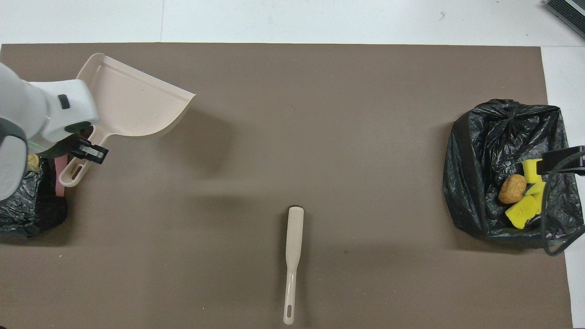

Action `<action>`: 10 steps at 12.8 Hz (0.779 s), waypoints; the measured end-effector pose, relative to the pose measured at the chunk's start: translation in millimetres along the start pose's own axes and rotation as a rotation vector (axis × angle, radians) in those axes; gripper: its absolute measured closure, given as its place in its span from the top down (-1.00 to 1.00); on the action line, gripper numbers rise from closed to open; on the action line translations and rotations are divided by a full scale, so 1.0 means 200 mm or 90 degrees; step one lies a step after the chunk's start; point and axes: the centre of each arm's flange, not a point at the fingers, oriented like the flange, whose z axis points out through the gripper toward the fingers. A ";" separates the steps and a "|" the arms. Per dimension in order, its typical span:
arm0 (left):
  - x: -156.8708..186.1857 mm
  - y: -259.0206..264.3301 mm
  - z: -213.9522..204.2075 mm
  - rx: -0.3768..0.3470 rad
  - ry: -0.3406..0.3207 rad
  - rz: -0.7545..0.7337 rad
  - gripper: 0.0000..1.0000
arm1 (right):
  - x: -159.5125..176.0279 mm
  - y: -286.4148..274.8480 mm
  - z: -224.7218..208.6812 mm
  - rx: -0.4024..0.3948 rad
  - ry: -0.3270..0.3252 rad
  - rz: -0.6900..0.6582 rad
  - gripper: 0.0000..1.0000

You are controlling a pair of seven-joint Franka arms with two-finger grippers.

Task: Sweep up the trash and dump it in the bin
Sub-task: 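Carry the empty dustpan to the table center with the left gripper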

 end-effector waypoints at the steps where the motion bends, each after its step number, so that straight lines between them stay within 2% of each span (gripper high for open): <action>1: 0.04 0.15 0.03 -0.021 0.010 -0.040 -0.35 | 0.00 -0.02 0.01 0.009 -0.003 -0.003 1.00; 4: 0.18 0.51 0.15 -0.061 0.037 -0.113 -0.35 | -0.01 -0.04 0.01 0.021 -0.009 -0.007 1.00; 10: 0.42 1.13 0.53 -0.109 0.050 -0.154 -0.35 | -0.02 -0.04 0.00 0.024 -0.008 -0.020 1.00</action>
